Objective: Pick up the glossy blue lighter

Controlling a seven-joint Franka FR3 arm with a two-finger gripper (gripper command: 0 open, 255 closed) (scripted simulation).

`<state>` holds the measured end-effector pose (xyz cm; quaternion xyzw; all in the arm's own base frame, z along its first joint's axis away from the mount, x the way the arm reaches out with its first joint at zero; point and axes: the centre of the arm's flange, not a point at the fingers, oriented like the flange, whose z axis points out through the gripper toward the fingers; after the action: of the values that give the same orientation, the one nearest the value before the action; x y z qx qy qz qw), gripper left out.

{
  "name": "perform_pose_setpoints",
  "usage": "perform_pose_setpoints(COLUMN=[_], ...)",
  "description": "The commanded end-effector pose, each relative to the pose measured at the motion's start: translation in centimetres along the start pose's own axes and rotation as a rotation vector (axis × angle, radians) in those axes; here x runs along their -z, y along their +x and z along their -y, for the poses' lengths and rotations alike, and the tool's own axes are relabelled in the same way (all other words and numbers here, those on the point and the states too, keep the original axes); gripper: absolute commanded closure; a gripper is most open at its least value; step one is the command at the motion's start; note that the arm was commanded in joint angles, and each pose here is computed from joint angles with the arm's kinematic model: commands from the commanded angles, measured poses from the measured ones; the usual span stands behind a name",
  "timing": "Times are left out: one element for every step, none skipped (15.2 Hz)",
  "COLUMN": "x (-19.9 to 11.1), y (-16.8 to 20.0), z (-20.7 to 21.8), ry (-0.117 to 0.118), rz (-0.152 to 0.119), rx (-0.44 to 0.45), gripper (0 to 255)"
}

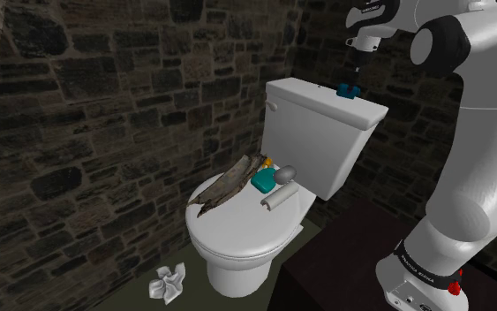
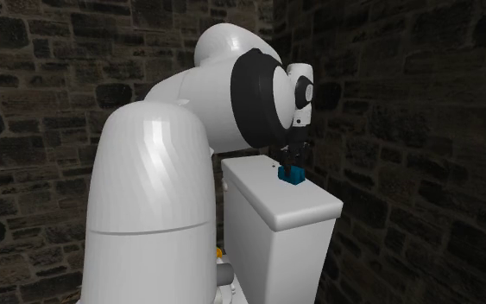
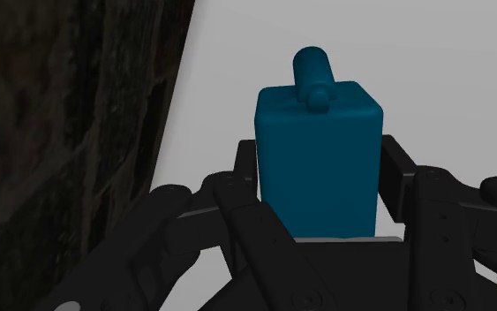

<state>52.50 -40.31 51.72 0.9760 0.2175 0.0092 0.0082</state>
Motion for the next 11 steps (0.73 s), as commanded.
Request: perform_pose_setpoints(x=[0.0,0.0,-0.1,-0.1,0.4,1.0,1.5,2.0,2.5,3.1,3.6], y=[0.0,0.0,0.0,0.0,0.0,0.0,0.0,0.0,0.1,0.1,0.1], z=[0.0,0.0,0.0,0.1,0.1,0.1,0.0,0.0,0.0,0.0,0.0], ry=[0.001,0.001,0.001,0.001,0.001,0.001,0.001,0.001,0.001,0.001,0.001], rz=[0.000,0.000,0.000,0.000,0.000,0.000,0.000,0.000,0.000,0.000,0.000], rx=[0.000,0.000,0.000,0.000,0.000,0.000,0.000,0.000,0.000,0.000,0.000], gripper=[255,255,255,255,255,255,255,255,255,255,255])
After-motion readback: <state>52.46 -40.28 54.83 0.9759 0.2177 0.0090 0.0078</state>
